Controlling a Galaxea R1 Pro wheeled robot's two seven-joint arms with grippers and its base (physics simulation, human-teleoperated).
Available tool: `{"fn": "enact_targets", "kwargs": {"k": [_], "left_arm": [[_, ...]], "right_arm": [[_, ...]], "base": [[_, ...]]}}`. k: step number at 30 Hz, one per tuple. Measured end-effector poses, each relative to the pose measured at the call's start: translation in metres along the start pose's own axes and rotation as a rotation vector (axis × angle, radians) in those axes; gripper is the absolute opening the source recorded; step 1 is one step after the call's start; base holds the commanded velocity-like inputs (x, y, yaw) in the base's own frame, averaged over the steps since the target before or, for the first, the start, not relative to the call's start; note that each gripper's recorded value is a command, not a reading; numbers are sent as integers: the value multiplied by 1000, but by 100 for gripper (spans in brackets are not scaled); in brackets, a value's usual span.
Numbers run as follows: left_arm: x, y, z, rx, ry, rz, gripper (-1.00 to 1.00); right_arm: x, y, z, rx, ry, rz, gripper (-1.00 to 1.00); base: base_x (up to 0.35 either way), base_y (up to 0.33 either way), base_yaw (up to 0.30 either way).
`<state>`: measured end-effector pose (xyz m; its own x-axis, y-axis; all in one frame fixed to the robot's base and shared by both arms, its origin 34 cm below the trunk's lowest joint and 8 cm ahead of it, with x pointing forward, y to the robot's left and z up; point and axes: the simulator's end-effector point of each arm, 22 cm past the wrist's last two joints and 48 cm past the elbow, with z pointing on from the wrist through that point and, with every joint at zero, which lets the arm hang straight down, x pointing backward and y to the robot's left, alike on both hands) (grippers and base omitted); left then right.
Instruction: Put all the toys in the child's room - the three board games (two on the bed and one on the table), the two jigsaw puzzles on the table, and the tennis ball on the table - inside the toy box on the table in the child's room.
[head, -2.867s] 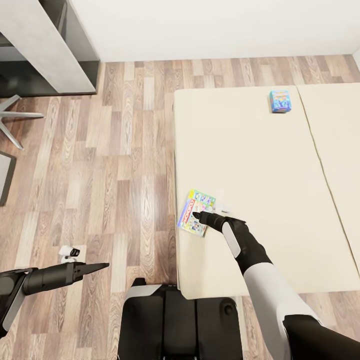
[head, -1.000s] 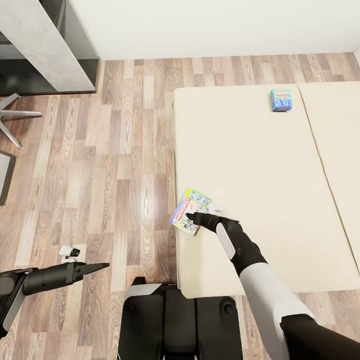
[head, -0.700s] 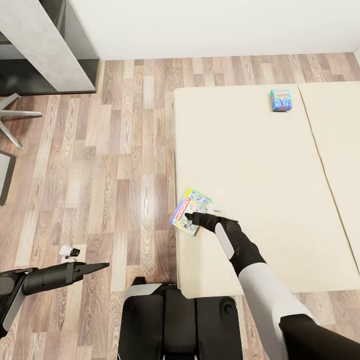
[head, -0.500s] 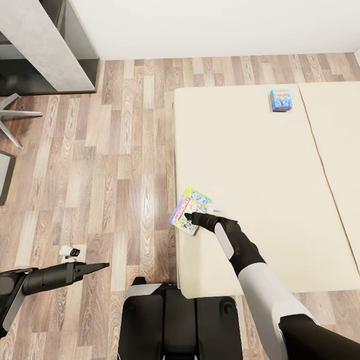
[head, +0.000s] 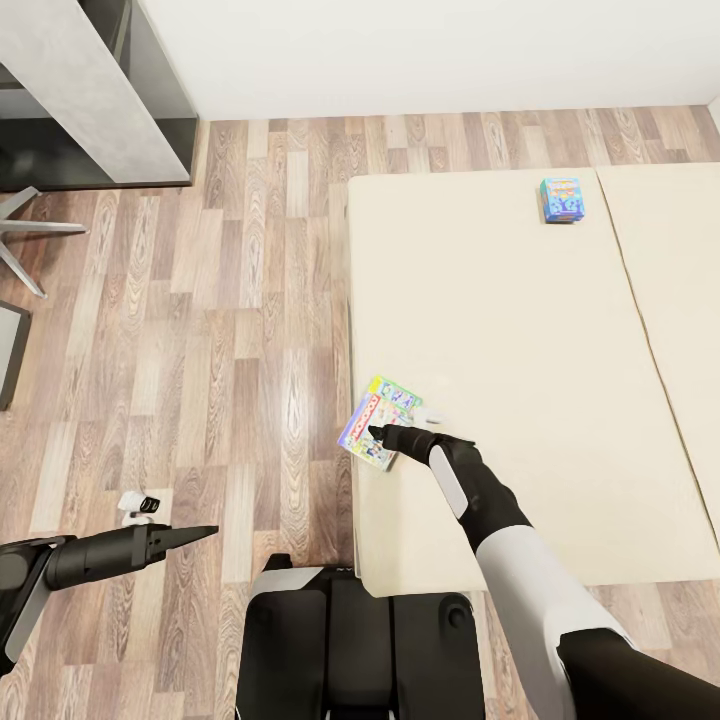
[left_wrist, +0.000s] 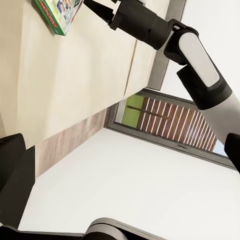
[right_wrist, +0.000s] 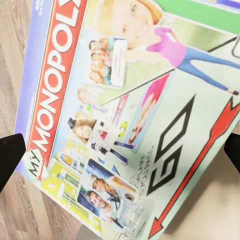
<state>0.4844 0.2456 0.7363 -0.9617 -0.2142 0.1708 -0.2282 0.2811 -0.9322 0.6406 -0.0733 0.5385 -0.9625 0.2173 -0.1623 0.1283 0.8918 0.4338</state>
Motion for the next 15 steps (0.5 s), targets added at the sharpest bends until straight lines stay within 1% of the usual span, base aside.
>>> {"fn": "enact_targets", "kwargs": {"k": [15], "left_arm": [[0, 0, 0, 0, 0, 0, 100]], "right_arm": [[0, 2, 0, -4, 1, 1, 100]], "base": [[0, 0, 0]]}}
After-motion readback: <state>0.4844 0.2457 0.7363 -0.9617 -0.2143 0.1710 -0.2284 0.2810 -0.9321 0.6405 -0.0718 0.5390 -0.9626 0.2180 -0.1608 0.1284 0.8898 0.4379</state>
